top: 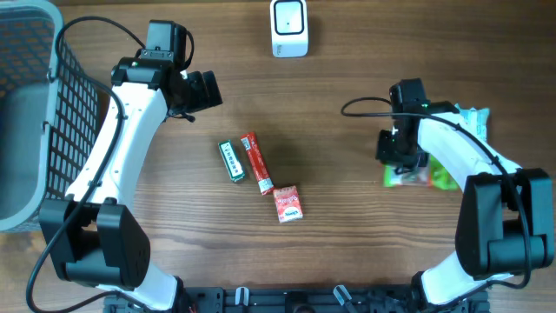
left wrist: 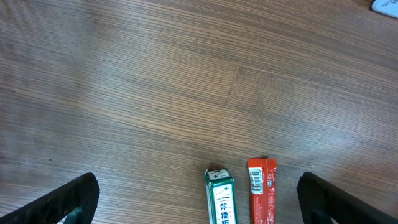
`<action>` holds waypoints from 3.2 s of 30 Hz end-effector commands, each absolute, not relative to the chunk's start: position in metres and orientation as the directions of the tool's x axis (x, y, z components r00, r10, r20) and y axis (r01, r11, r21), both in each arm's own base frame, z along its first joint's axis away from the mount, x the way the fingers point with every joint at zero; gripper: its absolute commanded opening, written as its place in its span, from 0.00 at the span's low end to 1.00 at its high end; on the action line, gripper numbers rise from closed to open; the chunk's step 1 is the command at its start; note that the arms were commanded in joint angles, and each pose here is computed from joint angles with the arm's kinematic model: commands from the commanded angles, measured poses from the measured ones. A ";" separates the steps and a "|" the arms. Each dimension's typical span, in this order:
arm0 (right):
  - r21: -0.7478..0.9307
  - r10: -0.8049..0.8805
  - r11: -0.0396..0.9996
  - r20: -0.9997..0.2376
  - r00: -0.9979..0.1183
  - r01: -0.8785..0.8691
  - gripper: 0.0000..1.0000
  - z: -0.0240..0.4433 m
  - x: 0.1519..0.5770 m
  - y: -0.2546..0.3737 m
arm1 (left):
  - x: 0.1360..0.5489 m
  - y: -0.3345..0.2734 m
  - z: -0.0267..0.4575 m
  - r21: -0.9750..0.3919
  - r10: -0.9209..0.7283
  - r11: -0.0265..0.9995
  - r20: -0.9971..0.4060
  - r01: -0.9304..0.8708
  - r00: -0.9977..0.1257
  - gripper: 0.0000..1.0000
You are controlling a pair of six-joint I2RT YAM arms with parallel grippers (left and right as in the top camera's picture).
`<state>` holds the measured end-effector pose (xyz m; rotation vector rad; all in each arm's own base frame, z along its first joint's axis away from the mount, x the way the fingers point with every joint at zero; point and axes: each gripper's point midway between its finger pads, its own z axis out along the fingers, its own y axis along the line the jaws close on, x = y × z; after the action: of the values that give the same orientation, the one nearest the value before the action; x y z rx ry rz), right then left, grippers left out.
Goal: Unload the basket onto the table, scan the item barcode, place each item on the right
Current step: 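Move the right gripper left over the small red tissue pack, then lower the right gripper and grasp the red tissue pack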
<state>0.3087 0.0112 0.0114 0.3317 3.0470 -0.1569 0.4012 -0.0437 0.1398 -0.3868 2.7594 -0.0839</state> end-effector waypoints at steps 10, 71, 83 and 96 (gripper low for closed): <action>0.274 -0.021 0.960 -0.115 -0.993 -0.051 0.36 0.069 0.320 0.107 | 0.401 -0.041 0.136 -0.090 -0.273 0.962 -0.333 -0.258 -0.902 1.00; 0.039 -0.484 0.863 -0.224 -0.846 -0.504 0.72 0.012 0.213 0.255 | 0.401 -0.041 0.136 -0.090 -0.273 0.962 -0.333 -0.258 -0.902 1.00; -0.163 -0.420 0.907 -0.278 -0.864 -0.389 0.72 0.011 0.252 0.206 | 0.401 -0.041 0.136 -0.090 -0.273 0.962 -0.333 -0.258 -0.902 1.00; -0.103 -0.385 0.921 -0.364 -0.848 -0.375 0.71 0.056 0.298 0.196 | 0.401 -0.041 0.136 -0.090 -0.273 0.962 -0.333 -0.258 -0.902 1.00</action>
<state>0.2891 0.1707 0.0238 -0.5192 2.7628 -0.1833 0.4011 -0.0437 0.1398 -0.3868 2.7598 -0.0838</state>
